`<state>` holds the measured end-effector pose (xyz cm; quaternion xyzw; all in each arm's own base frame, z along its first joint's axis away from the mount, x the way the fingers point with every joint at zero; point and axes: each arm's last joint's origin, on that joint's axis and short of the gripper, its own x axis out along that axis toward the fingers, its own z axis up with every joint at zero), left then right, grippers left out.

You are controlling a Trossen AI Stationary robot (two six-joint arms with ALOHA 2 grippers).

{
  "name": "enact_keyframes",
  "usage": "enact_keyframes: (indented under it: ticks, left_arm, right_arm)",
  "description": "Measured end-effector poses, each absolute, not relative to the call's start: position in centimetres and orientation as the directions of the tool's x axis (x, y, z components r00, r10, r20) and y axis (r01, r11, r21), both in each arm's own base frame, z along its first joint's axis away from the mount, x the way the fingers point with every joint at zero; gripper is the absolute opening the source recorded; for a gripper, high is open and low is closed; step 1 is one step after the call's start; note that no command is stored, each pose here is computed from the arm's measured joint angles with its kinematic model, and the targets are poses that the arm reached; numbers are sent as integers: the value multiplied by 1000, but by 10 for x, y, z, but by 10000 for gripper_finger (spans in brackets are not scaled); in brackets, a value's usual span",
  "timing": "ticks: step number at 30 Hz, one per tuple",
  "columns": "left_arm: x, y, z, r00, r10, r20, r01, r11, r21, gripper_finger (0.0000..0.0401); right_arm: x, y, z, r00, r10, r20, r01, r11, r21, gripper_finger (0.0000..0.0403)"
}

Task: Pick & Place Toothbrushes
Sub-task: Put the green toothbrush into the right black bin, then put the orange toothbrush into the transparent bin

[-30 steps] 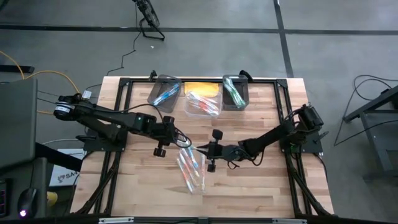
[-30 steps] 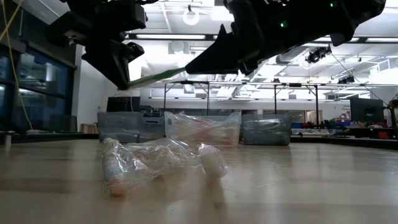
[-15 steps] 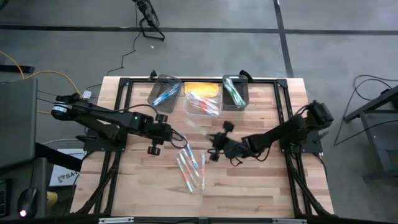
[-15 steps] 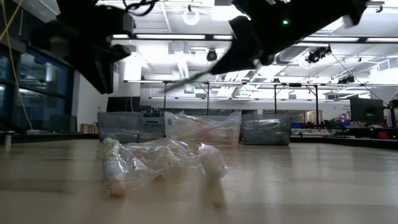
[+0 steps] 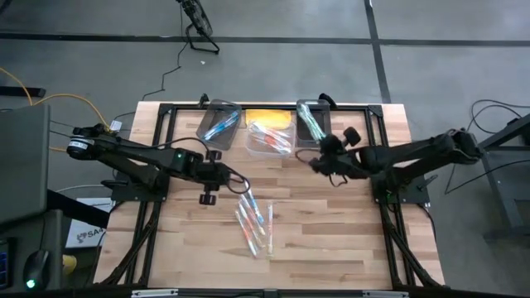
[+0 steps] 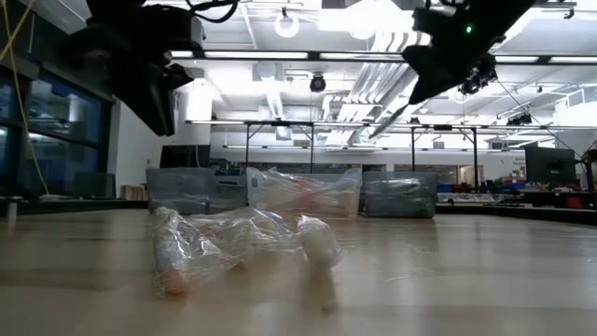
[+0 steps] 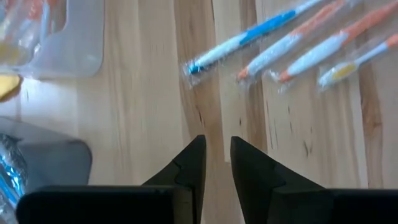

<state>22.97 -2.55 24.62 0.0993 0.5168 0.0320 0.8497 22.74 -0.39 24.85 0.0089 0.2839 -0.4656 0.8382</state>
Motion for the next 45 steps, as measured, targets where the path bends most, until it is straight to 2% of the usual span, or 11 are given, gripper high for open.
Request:
enact_keyframes:
  ticks: [5,8,14,17,22,35,39,45]
  left_arm:
    - [233,-26,248,498,152,-854,41,979,198,70]
    - [234,-26,248,503,151,-851,39,979,198,70]
    - [234,-26,248,503,151,-851,42,979,199,70]
    - [234,-26,248,504,151,-850,43,979,199,70]
    - [234,-26,248,505,150,-850,43,979,199,70]
    - [235,-27,249,519,135,-844,50,981,187,70]
    - [235,-27,249,519,130,-845,52,982,183,70]
    - [235,-27,249,519,129,-845,52,982,182,70]
  right_arm:
    - [226,-38,232,345,-756,-556,826,526,-203,12]
    - [225,-56,223,309,-779,-546,852,482,-206,13]
    - [230,-84,226,413,-750,-517,835,538,-114,13]
    - [226,-97,227,396,-759,-517,853,512,-99,13]
    - [225,-111,220,420,-706,-570,841,538,-46,13]
    - [238,-134,184,342,-696,-632,864,497,-81,15]
    - [238,-133,183,340,-692,-636,863,498,-81,43]
    - [235,-132,187,340,-696,-632,870,488,-70,131]
